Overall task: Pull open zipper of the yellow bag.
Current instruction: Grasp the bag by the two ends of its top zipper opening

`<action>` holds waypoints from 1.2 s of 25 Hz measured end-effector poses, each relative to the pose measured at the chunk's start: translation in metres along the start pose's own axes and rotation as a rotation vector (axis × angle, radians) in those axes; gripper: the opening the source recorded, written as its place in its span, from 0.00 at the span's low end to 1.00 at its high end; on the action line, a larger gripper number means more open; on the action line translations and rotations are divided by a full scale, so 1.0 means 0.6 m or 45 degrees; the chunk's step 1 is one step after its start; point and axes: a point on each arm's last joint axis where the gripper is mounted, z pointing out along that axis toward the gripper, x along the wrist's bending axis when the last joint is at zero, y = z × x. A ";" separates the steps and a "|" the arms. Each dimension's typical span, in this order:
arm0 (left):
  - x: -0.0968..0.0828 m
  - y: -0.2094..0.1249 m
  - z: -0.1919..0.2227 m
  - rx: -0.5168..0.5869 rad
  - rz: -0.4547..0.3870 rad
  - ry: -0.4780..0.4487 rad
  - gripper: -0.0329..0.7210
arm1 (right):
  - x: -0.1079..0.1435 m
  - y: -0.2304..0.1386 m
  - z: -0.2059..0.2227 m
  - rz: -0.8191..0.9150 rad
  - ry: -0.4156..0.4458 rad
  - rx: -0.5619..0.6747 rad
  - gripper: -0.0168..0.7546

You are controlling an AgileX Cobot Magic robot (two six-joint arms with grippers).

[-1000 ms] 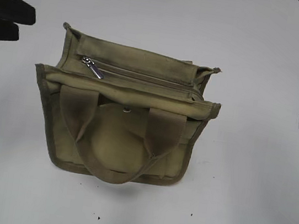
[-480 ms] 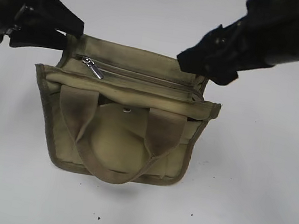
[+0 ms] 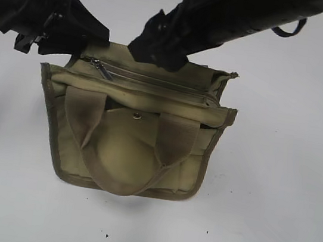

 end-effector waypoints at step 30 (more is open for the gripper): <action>-0.012 0.001 0.002 0.007 -0.089 -0.123 0.08 | 0.013 0.009 0.089 -0.069 0.153 0.100 0.42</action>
